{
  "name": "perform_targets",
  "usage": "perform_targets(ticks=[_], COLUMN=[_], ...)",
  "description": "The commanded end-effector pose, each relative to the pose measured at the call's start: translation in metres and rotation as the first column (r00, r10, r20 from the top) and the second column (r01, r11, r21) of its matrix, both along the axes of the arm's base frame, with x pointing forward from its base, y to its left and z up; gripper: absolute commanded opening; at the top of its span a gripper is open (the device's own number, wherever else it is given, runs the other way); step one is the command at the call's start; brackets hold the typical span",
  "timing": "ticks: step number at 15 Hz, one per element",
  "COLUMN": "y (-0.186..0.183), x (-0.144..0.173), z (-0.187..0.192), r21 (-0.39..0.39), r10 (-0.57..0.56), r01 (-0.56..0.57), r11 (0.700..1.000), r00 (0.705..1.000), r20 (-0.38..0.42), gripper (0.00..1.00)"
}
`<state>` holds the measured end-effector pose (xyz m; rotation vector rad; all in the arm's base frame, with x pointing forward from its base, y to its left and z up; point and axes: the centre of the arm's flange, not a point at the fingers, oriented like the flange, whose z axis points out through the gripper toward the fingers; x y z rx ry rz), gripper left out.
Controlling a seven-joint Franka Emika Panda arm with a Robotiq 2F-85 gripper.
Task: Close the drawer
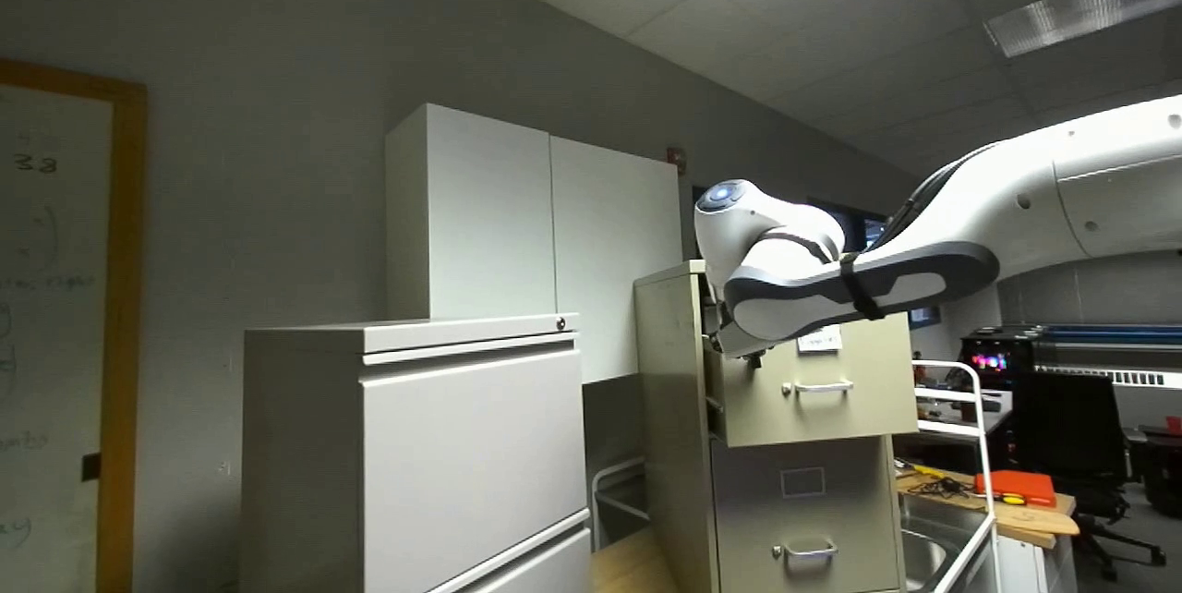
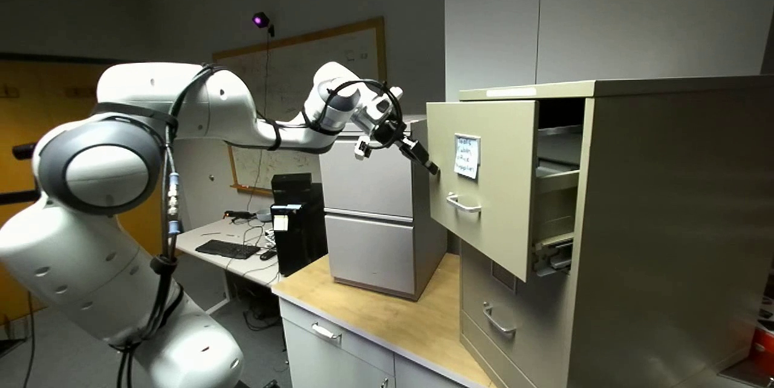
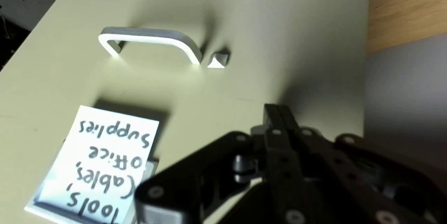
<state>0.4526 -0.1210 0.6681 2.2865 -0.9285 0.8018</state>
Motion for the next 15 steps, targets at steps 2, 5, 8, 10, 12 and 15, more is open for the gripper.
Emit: perform_targets(ticks=[2, 5, 8, 10, 12, 15], y=[-0.055, -0.073, -0.085, -0.09, -0.094, -0.098], x=[0.069, 0.086, 0.102, 0.112, 0.12, 0.131], z=[0.005, 0.008, 0.013, 0.017, 0.02, 0.022], r21=[0.076, 0.13, 0.172, 0.195, 0.215, 0.242], r10=[0.038, 0.053, 0.065, 0.073, 0.077, 0.081], r01=[-0.036, -0.045, -0.05, -0.052, -0.05, -0.041], r11=[0.996, 0.991, 0.984, 0.979, 0.975, 0.969], r00=[0.999, 0.997, 0.995, 0.992, 0.99, 0.984], r20=[-0.032, -0.055, -0.08, -0.099, -0.121, -0.157], gripper=[0.0, 0.0, 0.0, 0.0, 0.0, 0.0])
